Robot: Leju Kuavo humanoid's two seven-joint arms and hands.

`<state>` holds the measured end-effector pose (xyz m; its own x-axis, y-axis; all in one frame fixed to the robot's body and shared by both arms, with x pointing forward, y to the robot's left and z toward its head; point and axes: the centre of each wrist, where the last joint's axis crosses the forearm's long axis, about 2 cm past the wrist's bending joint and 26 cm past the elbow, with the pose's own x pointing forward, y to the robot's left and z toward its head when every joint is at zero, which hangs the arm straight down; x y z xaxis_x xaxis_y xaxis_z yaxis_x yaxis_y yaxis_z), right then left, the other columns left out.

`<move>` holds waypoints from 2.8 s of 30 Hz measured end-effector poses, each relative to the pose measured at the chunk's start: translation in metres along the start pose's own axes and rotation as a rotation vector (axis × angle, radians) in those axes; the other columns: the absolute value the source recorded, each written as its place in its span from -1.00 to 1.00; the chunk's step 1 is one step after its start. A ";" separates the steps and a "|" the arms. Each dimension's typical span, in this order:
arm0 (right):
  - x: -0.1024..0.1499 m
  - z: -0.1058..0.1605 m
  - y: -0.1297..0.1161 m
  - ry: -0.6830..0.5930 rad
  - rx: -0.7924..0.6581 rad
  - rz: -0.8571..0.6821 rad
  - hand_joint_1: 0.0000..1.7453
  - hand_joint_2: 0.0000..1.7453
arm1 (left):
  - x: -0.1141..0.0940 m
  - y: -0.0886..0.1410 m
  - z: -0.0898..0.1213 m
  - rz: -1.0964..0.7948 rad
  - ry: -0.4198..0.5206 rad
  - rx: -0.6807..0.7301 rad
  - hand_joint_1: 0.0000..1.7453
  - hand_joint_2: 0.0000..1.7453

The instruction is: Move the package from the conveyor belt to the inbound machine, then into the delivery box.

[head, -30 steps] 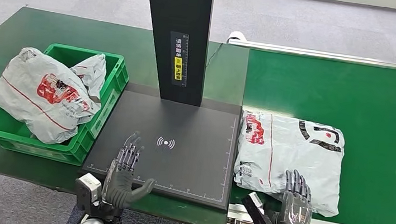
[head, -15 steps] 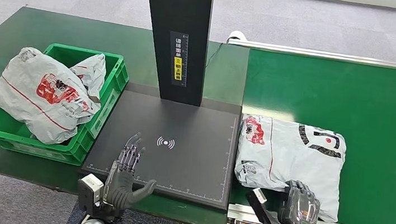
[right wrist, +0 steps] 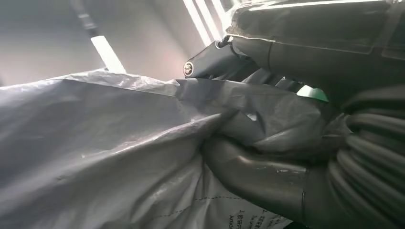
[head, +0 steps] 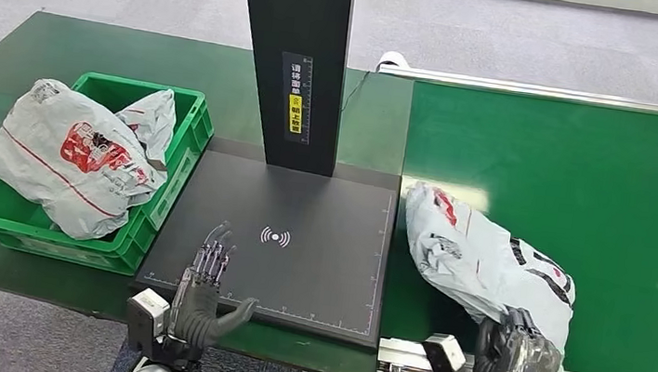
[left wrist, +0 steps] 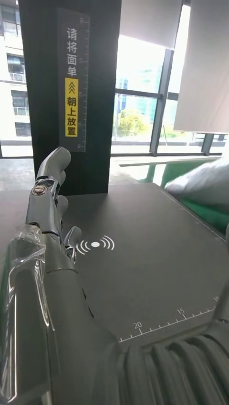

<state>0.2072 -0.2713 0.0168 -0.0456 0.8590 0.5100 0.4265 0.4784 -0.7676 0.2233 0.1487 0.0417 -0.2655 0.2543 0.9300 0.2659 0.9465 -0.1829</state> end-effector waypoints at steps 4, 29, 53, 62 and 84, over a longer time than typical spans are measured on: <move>0.001 0.003 -0.010 0.099 -0.143 -0.133 1.00 1.00 | 0.000 0.002 0.001 -0.001 0.002 0.013 -1.00 1.00; 0.128 -0.021 0.004 -0.474 0.018 -0.181 1.00 1.00 | 0.003 0.007 -0.011 -0.001 -0.031 0.036 -1.00 1.00; 0.116 0.004 0.078 -0.469 0.452 -0.027 -1.00 1.00 | 0.002 0.014 -0.007 -0.021 -0.021 0.021 -1.00 1.00; 0.122 -0.007 0.084 -0.381 0.391 -0.333 -1.00 1.00 | 0.002 0.012 -0.007 -0.019 -0.020 0.013 -1.00 1.00; 0.111 -0.044 0.037 -0.210 0.391 -1.281 -1.00 1.00 | 0.001 0.017 -0.003 -0.030 -0.012 0.039 -1.00 1.00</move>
<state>0.2574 -0.1664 0.0617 -0.3650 -0.2299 0.9022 -0.2997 0.9465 0.1200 0.2302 0.1649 0.0401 -0.2836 0.2274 0.9316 0.2213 0.9608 -0.1671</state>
